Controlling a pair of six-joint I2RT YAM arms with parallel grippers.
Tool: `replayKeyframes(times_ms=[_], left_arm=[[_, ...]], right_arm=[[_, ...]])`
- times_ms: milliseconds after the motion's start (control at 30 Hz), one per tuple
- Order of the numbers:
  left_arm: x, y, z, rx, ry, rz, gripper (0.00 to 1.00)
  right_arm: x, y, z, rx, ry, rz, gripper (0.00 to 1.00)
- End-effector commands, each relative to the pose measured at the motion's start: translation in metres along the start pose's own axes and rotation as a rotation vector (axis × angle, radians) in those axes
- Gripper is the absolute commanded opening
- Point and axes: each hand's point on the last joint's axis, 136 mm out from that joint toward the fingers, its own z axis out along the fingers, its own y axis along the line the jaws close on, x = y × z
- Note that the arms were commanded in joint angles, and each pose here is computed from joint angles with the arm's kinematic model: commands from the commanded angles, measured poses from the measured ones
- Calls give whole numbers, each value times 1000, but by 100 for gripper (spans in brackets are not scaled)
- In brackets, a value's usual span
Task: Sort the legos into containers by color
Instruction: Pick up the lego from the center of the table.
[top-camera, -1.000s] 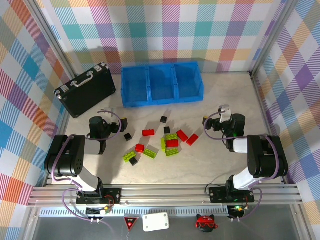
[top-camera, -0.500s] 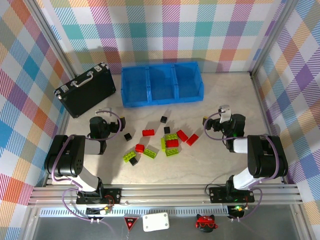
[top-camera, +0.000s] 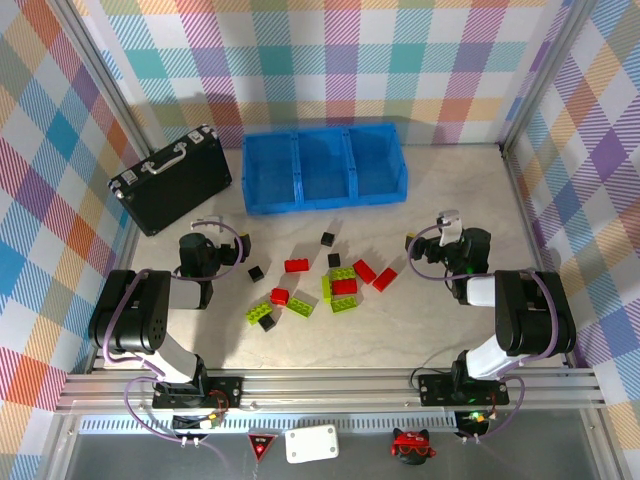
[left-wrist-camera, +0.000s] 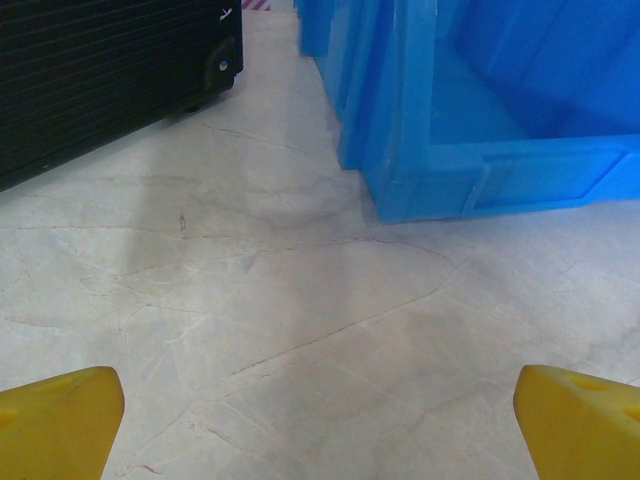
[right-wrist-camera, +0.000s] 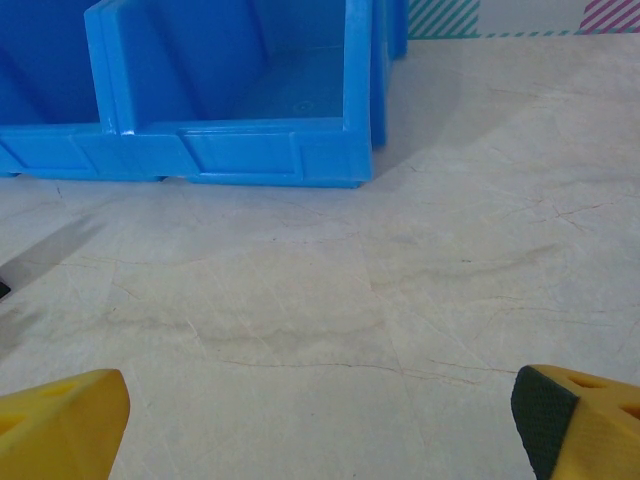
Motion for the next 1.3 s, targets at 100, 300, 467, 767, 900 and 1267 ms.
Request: replayKeyframes(times_ms=[100, 300, 467, 767, 900, 1267], left_arm=[[-7, 6, 2, -59, -10, -14, 100], [-23, 4, -8, -113, -22, 10, 100], [-39, 6, -15, -173, 25, 17, 100], [-76, 0, -40, -209, 225, -169, 100], [-83, -18, -56, -145, 364, -231, 100], [-67, -60, -80, 74, 545, -254, 94]], right_arm=[[-13, -3, -6, 25, -33, -14, 99], [-24, -5, -14, 58, 22, 11, 99], [-30, -6, -18, 74, 78, 55, 99], [-35, 3, -23, 69, 261, 306, 91], [-35, 20, -26, 41, 340, 414, 86], [-15, 102, -34, -89, 648, 496, 63]])
